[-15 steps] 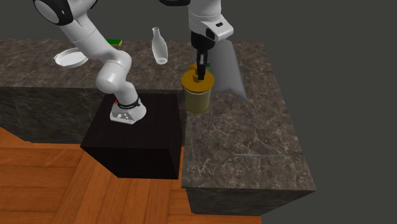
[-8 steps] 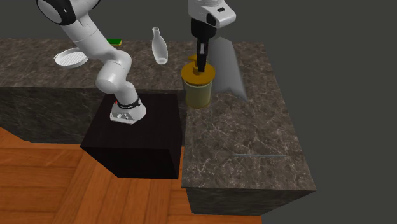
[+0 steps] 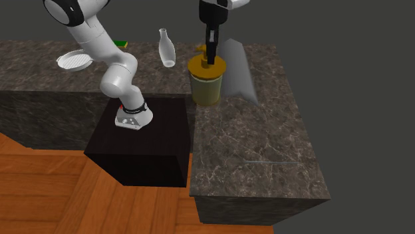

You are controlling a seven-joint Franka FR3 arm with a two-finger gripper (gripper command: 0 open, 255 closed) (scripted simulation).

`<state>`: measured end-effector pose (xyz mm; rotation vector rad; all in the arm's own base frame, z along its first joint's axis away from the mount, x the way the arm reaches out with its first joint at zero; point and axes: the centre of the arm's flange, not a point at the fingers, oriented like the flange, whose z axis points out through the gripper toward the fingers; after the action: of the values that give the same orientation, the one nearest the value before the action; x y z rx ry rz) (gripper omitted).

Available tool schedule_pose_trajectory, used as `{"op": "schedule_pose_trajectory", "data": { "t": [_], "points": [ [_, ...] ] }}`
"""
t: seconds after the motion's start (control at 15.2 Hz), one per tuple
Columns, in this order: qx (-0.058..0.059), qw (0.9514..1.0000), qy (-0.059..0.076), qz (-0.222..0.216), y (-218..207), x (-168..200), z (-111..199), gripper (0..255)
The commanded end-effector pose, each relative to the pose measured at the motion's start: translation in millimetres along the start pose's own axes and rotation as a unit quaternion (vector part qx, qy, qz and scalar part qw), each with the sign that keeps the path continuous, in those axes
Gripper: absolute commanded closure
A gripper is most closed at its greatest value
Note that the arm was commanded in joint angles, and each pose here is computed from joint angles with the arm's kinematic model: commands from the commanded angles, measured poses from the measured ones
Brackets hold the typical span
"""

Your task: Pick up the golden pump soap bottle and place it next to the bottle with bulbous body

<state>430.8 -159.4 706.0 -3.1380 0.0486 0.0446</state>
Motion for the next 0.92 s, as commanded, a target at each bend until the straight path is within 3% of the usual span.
{"op": "schedule_pose_trajectory", "data": {
  "t": [0.0, 0.2, 0.86],
  "points": [
    [0.000, 1.0000, 0.000, 0.000, 0.1, -0.2, -11.1, 255],
    [0.000, 1.0000, 0.000, 0.000, 0.1, -0.6, -24.1, 255],
    [0.000, 1.0000, 0.000, 0.000, -117.6, -60.4, -22.3, 255]
  ]
}}
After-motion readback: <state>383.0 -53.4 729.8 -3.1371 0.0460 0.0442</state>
